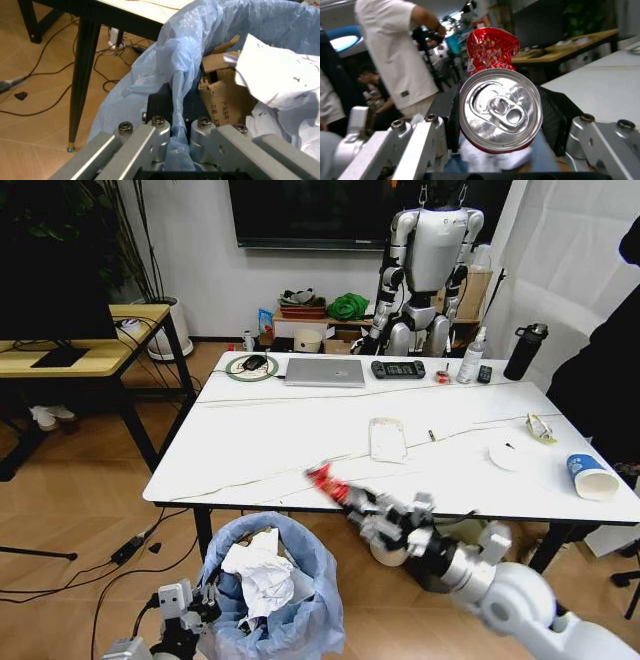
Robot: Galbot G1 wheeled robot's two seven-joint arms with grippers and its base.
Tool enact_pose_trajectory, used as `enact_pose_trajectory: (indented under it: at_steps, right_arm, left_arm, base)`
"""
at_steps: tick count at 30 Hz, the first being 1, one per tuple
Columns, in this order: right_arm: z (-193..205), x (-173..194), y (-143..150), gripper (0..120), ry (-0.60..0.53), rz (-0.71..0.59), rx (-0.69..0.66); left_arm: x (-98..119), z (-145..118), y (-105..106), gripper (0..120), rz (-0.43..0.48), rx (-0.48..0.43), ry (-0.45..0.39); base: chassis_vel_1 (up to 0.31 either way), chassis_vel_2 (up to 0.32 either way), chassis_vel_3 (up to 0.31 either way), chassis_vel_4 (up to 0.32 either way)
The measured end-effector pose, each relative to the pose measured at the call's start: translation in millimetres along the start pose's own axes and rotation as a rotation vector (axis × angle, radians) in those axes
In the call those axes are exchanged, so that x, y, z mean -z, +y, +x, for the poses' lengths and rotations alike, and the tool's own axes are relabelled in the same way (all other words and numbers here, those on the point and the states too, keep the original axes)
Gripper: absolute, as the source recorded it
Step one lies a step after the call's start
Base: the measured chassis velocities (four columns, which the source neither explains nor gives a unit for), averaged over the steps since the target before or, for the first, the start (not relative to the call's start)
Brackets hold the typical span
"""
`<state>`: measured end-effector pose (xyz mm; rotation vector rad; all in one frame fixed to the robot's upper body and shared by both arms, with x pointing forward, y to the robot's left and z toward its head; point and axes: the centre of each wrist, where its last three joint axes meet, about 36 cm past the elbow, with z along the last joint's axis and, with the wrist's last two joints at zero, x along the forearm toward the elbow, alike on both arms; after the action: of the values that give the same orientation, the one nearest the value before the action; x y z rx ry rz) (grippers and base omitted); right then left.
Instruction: Pick up the trash bin and place the trash from the table into it.
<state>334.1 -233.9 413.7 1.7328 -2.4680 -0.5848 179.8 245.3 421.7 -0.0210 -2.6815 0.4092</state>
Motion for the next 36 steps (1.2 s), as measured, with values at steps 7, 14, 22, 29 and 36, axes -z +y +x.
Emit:
enact_pose_trajectory:
  at_steps: [7, 14, 22, 29, 36]
  right_arm:
    - [-17, -31, 6, 45, 0.055, -0.032, 0.068]
    - [-15, -50, -2, 45, 0.089, 0.001, 0.042]
    - [-9, -43, -1, 64, 0.08, 0.029, 0.029]
    - [-3, -38, 2, 89, 0.075, 0.037, 0.026]
    - [-2, -17, -8, 100, 0.0, 0.076, -0.052]
  left_arm:
    - [-3, 0, -6, 0, 0.018, -0.012, 0.009]
    - [-2, 3, -11, 0, 0.028, -0.028, 0.015]
    - [-2, 3, -11, 0, 0.025, -0.029, 0.019]
    - [-3, 2, -12, 0, 0.025, -0.031, 0.021]
    - [-5, 1, -10, 0, 0.022, -0.025, 0.026]
  base:
    - [0.0, 0.0, 0.0, 0.0]
    - [0.0, 0.0, 0.0, 0.0]
    - [0.0, 0.0, 0.0, 0.0]
    - [0.0, 0.0, 0.0, 0.0]
    - [0.0, 0.0, 0.0, 0.0]
